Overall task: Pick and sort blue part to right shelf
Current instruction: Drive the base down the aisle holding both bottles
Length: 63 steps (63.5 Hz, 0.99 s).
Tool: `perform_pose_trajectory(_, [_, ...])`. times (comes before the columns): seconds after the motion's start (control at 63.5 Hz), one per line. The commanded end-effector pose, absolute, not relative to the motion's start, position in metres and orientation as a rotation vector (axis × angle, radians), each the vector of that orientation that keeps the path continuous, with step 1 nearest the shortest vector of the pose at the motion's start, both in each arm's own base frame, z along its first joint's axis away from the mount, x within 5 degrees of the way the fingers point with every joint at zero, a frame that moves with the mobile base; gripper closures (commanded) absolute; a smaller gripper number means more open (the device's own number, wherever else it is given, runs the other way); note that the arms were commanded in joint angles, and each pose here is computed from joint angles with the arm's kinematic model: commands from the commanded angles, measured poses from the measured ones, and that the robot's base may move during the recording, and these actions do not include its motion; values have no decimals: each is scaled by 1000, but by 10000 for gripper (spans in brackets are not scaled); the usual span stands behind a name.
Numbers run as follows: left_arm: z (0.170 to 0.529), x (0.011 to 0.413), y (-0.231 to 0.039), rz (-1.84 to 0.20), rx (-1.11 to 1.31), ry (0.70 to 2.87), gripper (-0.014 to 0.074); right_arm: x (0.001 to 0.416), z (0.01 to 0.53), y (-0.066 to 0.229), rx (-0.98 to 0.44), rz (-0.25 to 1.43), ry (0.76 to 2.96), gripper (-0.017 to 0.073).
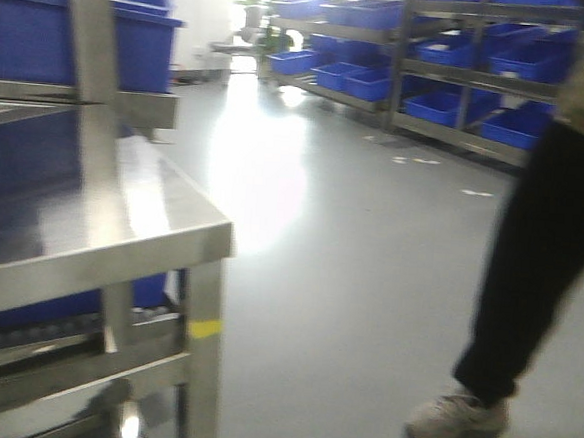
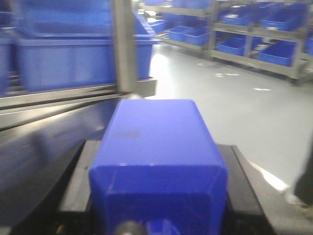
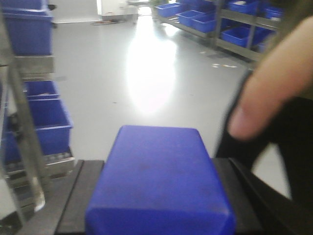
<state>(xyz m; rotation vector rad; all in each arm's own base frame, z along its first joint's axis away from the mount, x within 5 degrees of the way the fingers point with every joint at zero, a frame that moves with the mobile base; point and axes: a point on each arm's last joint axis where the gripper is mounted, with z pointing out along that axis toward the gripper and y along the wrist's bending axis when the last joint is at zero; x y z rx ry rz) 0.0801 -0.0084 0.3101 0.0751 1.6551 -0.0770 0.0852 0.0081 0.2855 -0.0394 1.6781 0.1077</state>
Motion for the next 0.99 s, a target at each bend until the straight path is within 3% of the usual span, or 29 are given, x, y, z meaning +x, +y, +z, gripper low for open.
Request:
perform_pose_trajectory(0.0, [328, 80, -6, -67, 49, 1543, 205, 85, 304, 7, -43, 93, 1560, 137])
perform_pose_trajectory(0.977, [328, 80, -6, -67, 49, 1543, 205, 85, 304, 7, -43, 93, 1560, 137])
